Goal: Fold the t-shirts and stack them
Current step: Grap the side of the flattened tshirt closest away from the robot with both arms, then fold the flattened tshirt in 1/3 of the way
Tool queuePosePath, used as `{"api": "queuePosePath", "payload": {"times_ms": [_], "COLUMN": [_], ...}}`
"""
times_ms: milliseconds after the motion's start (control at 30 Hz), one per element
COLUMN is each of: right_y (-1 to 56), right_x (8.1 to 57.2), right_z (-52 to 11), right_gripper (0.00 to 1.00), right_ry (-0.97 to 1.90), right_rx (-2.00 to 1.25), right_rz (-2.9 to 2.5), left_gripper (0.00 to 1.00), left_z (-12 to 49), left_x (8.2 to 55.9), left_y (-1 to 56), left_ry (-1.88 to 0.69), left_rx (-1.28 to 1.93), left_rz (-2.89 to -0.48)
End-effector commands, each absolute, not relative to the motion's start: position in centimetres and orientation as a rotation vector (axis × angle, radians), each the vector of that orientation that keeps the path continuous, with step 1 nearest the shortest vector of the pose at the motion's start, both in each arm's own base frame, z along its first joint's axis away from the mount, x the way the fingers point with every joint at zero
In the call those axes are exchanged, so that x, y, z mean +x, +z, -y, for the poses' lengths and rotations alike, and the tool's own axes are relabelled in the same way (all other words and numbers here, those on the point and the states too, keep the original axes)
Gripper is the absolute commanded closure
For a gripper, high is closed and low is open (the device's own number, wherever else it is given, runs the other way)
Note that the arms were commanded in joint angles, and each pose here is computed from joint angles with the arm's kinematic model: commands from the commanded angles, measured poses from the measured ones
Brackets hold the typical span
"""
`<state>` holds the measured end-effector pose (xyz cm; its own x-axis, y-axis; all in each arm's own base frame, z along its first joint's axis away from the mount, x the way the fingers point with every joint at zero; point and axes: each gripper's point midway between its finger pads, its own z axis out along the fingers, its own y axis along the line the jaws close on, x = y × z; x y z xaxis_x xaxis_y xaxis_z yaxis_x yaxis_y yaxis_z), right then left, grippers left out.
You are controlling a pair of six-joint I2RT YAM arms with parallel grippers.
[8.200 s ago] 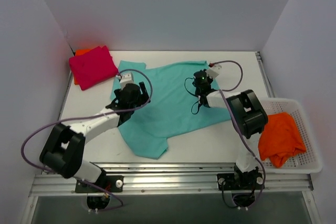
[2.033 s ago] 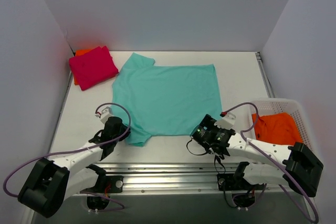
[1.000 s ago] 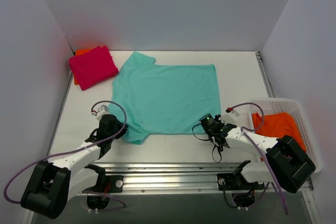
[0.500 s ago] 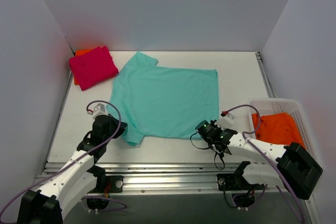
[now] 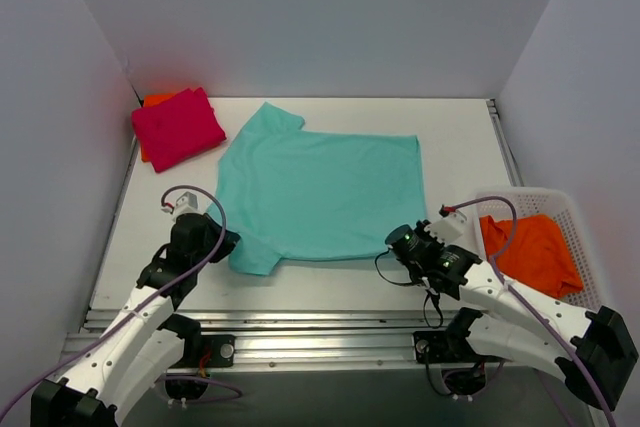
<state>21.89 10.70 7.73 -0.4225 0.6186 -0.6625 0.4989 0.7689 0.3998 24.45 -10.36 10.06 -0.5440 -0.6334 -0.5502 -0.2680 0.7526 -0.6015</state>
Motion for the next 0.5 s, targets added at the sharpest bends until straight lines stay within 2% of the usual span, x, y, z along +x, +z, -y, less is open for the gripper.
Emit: {"api": "queuePosePath", "payload": {"times_ms": [0,233,467], "right_y": [8.6,9.4,11.2], "right_x": [21.4,21.1,22.8], "right_z": [-8.5,-7.2,-7.3], "right_gripper": [1.0,0.99,0.96], "right_ry": [0.068,0.047,0.074], "right_rx": [0.826,0.84,0.844], "right_rz": [-2.071,-2.039,-2.0], "left_gripper": [0.98,0.98,0.98], "left_z": [10.5,10.1,10.8], "left_x": [25.2,26.4,28.6], "left_y": [13.1,15.0,15.8], "left_ry": [-0.605,-0.574,-0.61], "left_rx": [-0.635,-0.627,-0.634], "left_rz": [-2.102,-2.079,-2.072]}}
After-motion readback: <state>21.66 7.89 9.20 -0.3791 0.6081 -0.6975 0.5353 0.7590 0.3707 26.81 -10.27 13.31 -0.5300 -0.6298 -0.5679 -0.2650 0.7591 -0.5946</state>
